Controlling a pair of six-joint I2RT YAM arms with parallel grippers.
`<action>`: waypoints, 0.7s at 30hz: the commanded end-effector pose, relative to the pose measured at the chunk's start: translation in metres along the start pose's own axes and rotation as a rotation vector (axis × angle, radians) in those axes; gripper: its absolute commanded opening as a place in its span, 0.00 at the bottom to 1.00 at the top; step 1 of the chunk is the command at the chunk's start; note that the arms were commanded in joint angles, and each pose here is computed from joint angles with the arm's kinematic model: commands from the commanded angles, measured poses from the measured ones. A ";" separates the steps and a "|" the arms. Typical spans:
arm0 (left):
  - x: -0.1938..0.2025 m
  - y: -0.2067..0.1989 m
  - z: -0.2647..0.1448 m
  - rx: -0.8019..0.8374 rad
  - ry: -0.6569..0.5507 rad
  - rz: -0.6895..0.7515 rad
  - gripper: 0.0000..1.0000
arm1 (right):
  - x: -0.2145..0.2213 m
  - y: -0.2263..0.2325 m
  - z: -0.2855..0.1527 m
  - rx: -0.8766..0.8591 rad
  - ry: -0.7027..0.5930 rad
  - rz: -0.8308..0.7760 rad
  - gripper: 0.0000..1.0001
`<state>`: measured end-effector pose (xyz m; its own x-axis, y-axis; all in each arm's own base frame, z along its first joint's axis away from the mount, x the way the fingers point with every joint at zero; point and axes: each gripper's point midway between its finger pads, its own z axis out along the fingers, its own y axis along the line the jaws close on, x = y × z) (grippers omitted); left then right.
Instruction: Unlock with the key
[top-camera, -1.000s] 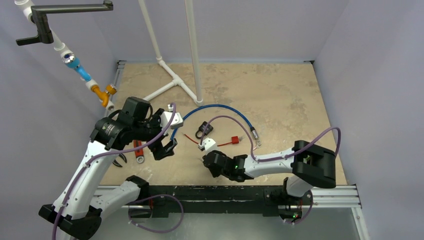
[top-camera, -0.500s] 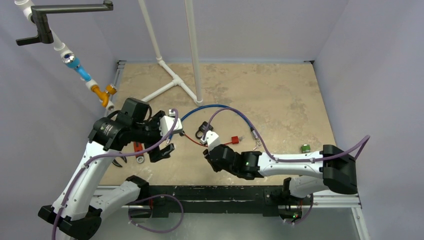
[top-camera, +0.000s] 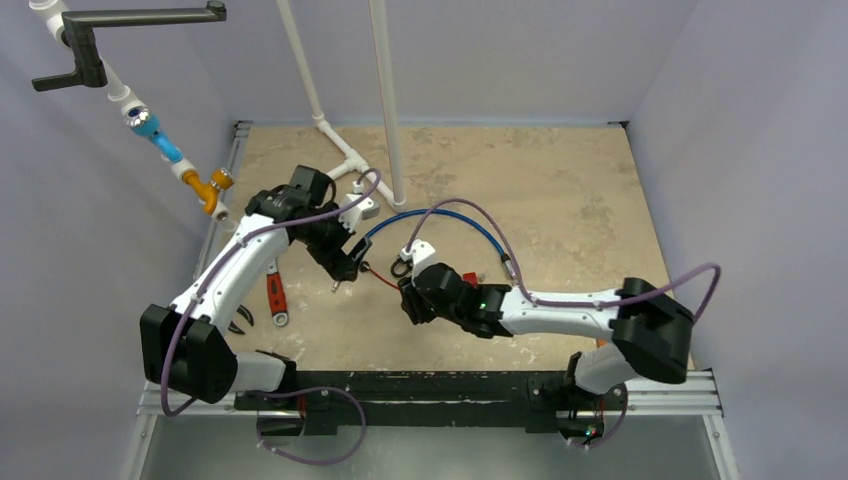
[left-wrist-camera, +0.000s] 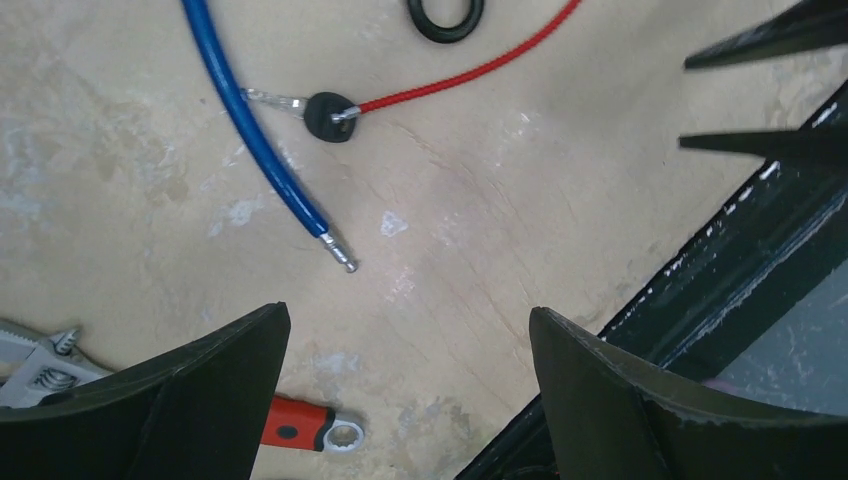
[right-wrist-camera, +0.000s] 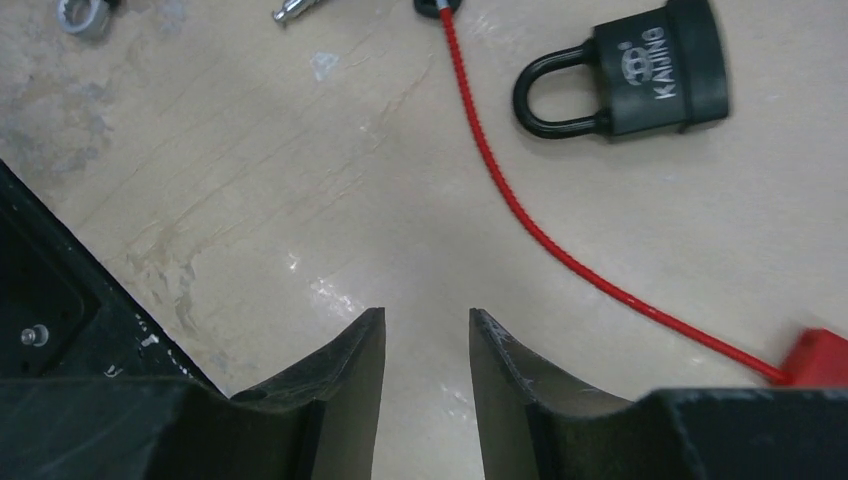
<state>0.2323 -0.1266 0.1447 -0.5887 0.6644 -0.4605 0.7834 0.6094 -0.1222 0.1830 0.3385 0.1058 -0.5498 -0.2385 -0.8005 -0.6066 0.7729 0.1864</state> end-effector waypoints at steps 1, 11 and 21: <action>-0.029 0.023 -0.026 -0.084 -0.171 -0.087 0.90 | -0.001 0.047 0.030 -0.174 0.020 0.011 0.35; -0.017 0.033 -0.040 -0.107 -0.152 -0.153 0.91 | -0.007 0.071 0.106 -0.287 0.068 0.042 0.40; -0.025 0.023 -0.081 -0.203 -0.276 -0.100 0.94 | -0.019 -0.002 0.158 -0.050 0.073 0.102 0.58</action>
<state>0.2494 -0.0959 0.1961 -0.6147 0.4961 -0.6133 0.6624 0.7468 -0.0598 0.2556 0.4437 0.0310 -0.6541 -0.2335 -0.7195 -0.6250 0.7026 0.3402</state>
